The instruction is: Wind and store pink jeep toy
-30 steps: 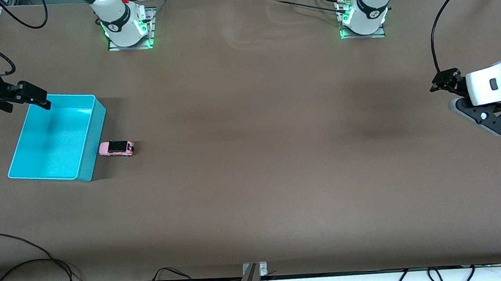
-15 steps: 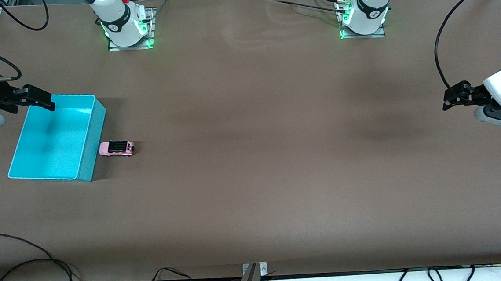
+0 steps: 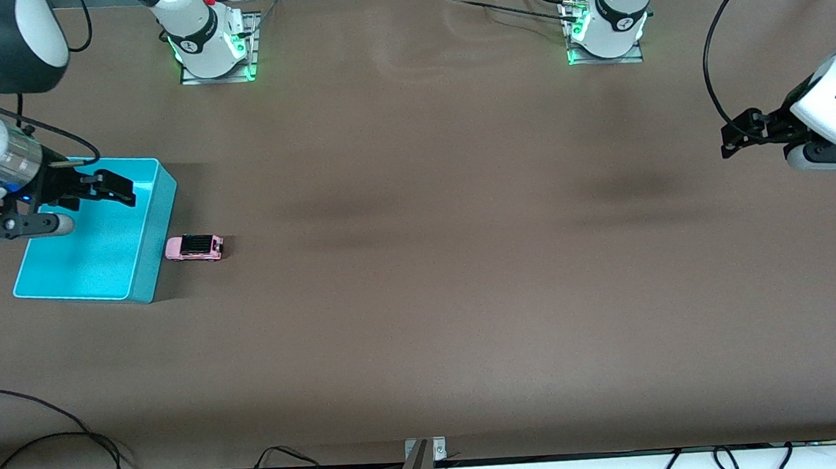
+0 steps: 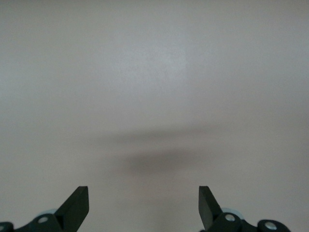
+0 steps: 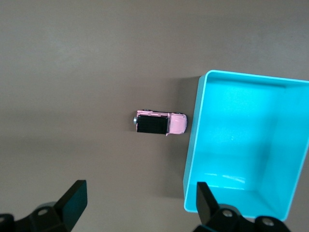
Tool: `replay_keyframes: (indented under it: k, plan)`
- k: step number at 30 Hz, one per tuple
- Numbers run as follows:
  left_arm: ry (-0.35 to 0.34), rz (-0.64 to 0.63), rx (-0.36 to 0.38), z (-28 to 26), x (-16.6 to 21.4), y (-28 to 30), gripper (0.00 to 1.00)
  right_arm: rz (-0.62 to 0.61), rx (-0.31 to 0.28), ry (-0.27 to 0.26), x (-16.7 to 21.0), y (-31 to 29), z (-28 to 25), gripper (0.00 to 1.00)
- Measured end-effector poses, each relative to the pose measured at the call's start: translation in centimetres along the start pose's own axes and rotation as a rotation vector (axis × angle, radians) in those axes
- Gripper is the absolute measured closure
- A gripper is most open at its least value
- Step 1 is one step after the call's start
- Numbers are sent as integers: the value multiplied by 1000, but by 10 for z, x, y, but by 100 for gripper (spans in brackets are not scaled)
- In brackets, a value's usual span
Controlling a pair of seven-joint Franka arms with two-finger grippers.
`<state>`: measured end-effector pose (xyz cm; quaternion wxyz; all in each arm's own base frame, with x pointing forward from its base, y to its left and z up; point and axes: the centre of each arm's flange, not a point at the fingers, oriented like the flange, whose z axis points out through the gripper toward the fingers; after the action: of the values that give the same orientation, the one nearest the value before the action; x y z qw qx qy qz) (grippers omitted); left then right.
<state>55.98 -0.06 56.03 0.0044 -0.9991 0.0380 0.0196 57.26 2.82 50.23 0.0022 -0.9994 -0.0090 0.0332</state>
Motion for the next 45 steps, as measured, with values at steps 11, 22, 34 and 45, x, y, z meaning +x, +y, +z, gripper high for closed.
replay_keyframes:
  k: [11,22,34,45]
  plan:
    - [-4,4,1,1,-7,7,0,-21,2,40,-5,-13,80,0]
    - [-1,-6,2,2,-6,21,0,37,13,60,-6,-24,156,0]
    - [28,-34,2,-11,-3,14,0,305,29,41,1,-25,217,0]
    - [8,-30,2,-47,-12,12,0,617,26,-7,-2,-25,256,0]
